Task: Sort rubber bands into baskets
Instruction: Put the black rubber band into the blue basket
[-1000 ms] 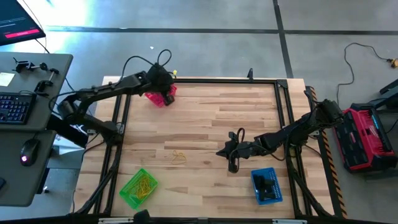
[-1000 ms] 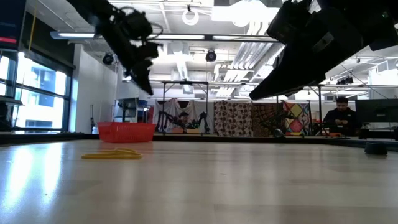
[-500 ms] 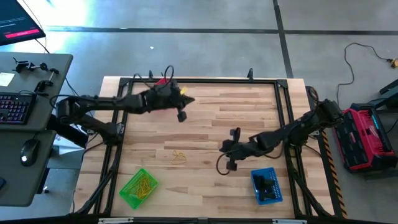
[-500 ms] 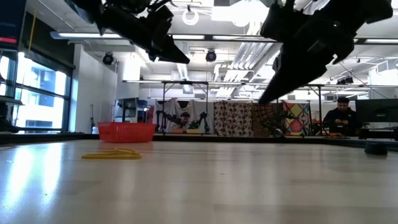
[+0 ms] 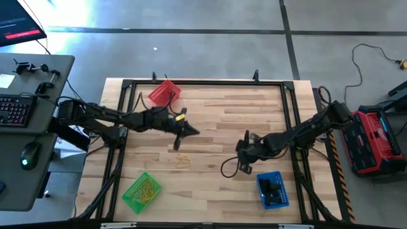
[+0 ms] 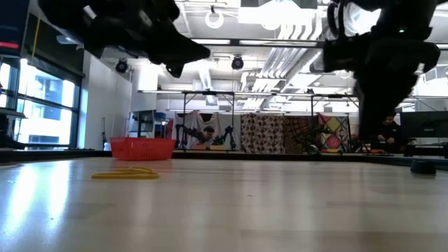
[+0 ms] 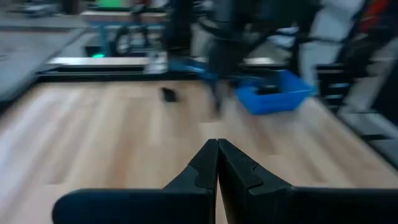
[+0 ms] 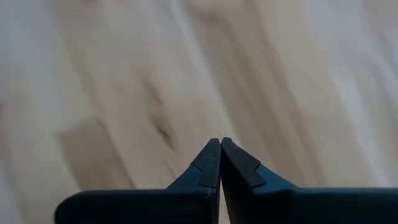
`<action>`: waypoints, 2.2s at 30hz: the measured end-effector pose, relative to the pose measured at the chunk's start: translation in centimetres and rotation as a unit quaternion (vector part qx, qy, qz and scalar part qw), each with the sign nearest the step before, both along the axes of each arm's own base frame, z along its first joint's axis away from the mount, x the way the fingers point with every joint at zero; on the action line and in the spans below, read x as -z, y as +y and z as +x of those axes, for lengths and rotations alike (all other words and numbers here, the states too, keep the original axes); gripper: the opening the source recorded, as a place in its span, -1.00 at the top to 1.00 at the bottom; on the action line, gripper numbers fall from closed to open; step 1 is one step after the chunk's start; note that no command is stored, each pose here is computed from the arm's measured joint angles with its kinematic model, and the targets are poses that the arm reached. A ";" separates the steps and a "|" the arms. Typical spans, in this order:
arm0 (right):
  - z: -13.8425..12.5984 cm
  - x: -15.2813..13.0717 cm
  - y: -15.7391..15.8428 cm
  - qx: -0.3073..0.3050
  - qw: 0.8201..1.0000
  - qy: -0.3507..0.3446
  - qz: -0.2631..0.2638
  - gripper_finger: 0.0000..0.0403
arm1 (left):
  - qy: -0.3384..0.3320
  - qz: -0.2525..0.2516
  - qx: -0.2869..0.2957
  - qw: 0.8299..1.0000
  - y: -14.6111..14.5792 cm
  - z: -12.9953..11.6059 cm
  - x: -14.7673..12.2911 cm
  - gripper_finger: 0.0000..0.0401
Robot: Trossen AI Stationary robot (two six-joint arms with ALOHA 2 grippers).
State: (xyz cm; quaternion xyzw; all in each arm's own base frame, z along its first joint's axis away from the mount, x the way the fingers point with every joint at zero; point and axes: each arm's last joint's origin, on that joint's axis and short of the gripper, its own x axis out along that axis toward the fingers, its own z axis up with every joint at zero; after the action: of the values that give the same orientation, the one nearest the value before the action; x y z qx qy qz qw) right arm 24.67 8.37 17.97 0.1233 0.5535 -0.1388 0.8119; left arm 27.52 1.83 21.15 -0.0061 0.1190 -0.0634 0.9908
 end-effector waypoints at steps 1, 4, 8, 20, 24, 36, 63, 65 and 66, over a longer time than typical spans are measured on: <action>-0.5 -0.3 -0.1 0.021 0.999 0.024 -0.003 1.00 | -0.005 -0.007 0.013 1.000 -0.4 -0.2 0.2 1.00; -1.8 -1.4 -0.2 0.090 0.992 0.084 -0.019 1.00 | -0.022 -0.021 0.033 0.999 -1.6 -0.6 0.7 1.00; -3.1 -2.2 -0.7 0.168 0.974 0.142 -0.051 1.00 | -0.037 -0.017 0.052 0.998 -2.9 -1.0 1.1 1.00; -5.8 1.3 -3.3 0.199 0.945 0.252 -0.059 0.55 | -0.056 0.004 0.064 0.996 -3.9 -1.4 1.4 1.00; -6.5 2.6 -4.2 0.188 0.943 0.268 -0.058 0.41 | -0.055 0.005 0.064 0.996 -3.8 -1.4 1.5 1.00; -6.9 4.5 -4.8 0.140 0.954 0.263 -0.022 0.76 | -0.050 -0.003 0.061 0.997 -3.8 -1.4 1.6 1.00; -5.8 -6.5 3.5 0.072 0.983 0.167 -0.008 0.84 | -0.048 -0.004 0.061 0.997 -3.8 -1.4 1.6 1.00; -5.8 -5.8 2.7 0.067 0.980 0.185 -0.020 0.73 | -0.048 -0.004 0.061 0.997 -3.8 -1.4 1.6 1.00; -5.8 -5.4 2.2 0.065 0.978 0.195 -0.026 0.67 | -0.048 -0.004 0.061 0.997 -3.8 -1.4 1.6 1.00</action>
State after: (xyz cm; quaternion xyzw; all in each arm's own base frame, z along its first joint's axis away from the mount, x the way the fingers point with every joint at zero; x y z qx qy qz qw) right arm 18.83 10.60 23.40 0.1086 0.6881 -0.2273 0.6805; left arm 26.16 -2.01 19.57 0.0002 0.0709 -0.1248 0.9896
